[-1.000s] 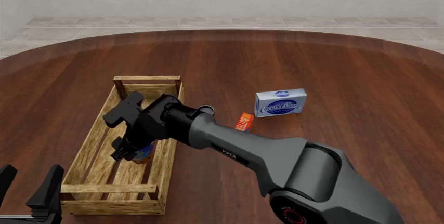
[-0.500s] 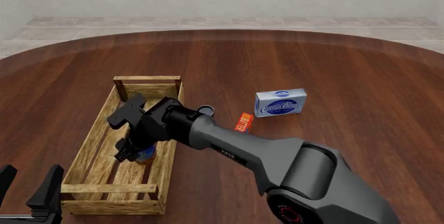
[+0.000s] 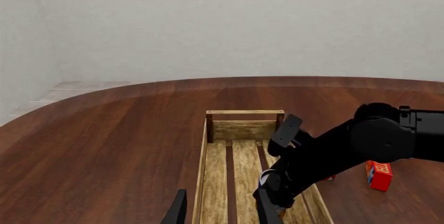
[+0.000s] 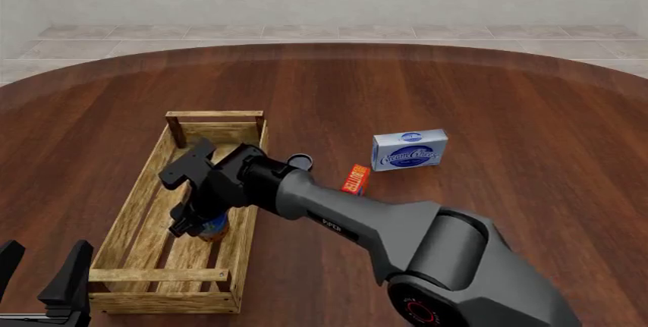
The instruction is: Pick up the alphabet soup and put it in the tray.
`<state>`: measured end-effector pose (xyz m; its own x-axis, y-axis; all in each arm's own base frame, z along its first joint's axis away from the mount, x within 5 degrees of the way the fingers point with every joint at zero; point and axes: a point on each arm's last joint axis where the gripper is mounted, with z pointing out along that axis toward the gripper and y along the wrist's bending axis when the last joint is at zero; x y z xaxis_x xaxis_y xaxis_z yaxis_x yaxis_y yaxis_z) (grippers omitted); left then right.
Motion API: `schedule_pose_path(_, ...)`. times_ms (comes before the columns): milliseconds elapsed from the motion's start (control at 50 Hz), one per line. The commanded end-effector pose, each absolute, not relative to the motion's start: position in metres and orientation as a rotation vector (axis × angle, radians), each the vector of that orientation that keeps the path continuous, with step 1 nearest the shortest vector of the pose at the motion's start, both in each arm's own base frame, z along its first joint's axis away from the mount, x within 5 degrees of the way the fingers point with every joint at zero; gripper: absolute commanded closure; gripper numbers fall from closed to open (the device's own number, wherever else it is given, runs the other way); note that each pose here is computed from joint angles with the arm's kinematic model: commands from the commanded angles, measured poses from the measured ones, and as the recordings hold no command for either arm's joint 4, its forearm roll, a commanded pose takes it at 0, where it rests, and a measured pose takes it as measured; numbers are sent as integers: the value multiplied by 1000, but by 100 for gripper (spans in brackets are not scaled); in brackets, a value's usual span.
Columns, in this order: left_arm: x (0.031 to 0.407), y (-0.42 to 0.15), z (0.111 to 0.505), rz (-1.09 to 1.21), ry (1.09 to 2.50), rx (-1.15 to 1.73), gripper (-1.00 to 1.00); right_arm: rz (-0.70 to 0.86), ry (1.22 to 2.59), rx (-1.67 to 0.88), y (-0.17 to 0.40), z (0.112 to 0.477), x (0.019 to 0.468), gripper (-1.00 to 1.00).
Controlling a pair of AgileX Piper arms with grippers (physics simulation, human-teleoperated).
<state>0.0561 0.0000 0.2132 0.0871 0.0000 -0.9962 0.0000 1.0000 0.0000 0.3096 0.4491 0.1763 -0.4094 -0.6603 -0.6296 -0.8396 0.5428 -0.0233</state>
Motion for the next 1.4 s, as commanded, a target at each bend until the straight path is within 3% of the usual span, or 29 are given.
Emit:
schedule_pose_path(20,56,0,213,0,1484,0,-100,408,2206,-1172,449,174,313,100)
schedule_pose_path(520,56,0,213,0,1484,0,-100,401,2226,-1174,450,164,314,100)
schedule_pose_path(540,56,0,213,0,1484,0,-100,399,2216,-1183,449,165,314,-100)
schedule_pose_path(960,56,0,213,0,1484,0,-100,399,2228,-1150,443,173,320,-100)
schedule_pose_path(1400,56,0,213,0,1484,0,-100,432,2146,-1146,429,242,303,-100)
